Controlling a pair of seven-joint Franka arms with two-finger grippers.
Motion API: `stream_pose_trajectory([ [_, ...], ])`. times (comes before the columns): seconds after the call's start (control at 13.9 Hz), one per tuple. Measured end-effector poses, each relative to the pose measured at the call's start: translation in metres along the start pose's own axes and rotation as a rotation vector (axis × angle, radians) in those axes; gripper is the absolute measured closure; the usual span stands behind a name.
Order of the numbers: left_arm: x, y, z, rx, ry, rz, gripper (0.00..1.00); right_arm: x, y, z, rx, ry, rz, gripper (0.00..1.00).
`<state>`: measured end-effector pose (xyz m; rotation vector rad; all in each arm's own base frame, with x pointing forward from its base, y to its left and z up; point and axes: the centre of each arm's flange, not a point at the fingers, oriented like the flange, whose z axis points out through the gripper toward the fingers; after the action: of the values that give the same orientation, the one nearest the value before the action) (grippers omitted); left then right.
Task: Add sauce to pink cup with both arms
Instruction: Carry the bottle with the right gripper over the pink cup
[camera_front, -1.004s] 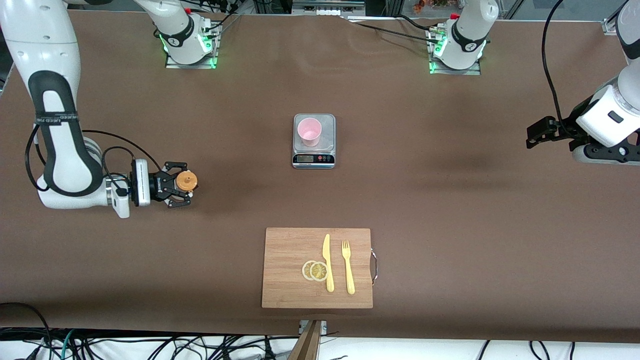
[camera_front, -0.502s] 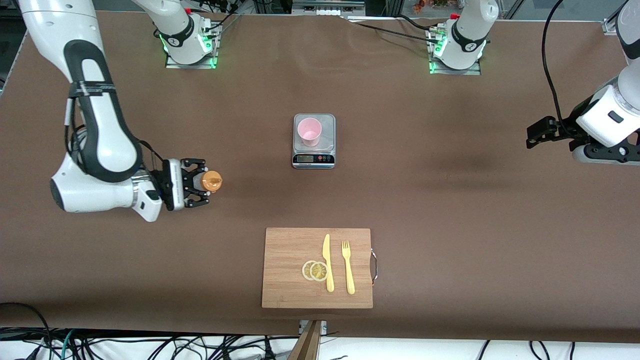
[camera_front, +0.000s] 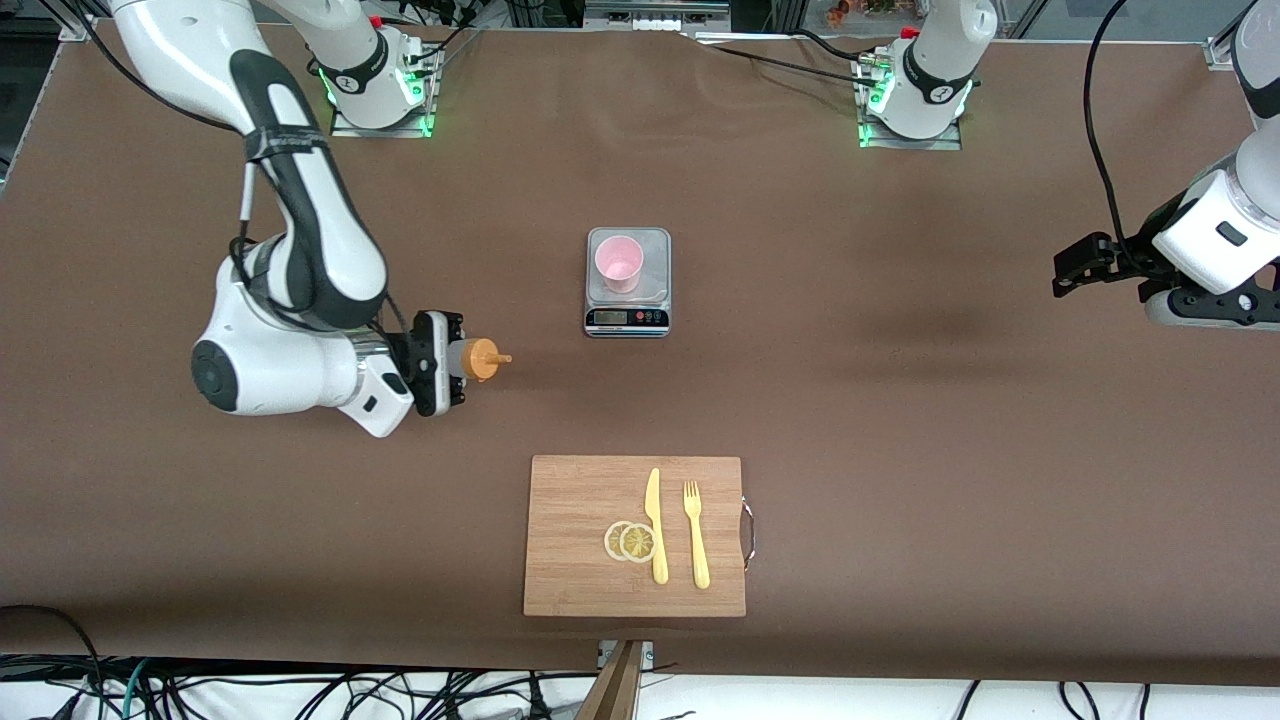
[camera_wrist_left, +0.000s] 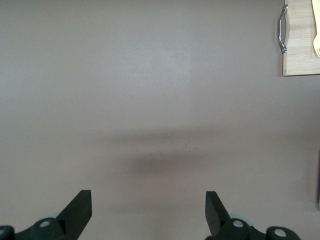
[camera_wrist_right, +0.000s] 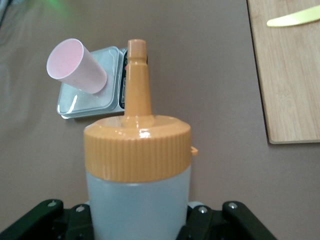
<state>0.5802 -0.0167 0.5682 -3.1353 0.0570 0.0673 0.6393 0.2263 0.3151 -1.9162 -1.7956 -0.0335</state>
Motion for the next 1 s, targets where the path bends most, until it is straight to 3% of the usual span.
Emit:
stream_pose_trajectory([
  [0.43, 0.000, 0.000, 0.000, 0.000, 0.000, 0.000, 0.00, 0.088, -0.044, 0.030, -0.067, -0.275, 0.016, 0.79],
  [0.65, 0.000, 0.000, 0.000, 0.000, 0.000, 0.000, 0.00, 0.120, -0.066, 0.047, -0.092, -0.348, 0.000, 0.79],
  [1.0, 0.000, 0.000, 0.000, 0.000, 0.000, 0.000, 0.00, 0.137, -0.080, 0.059, -0.118, -0.438, -0.058, 0.79],
])
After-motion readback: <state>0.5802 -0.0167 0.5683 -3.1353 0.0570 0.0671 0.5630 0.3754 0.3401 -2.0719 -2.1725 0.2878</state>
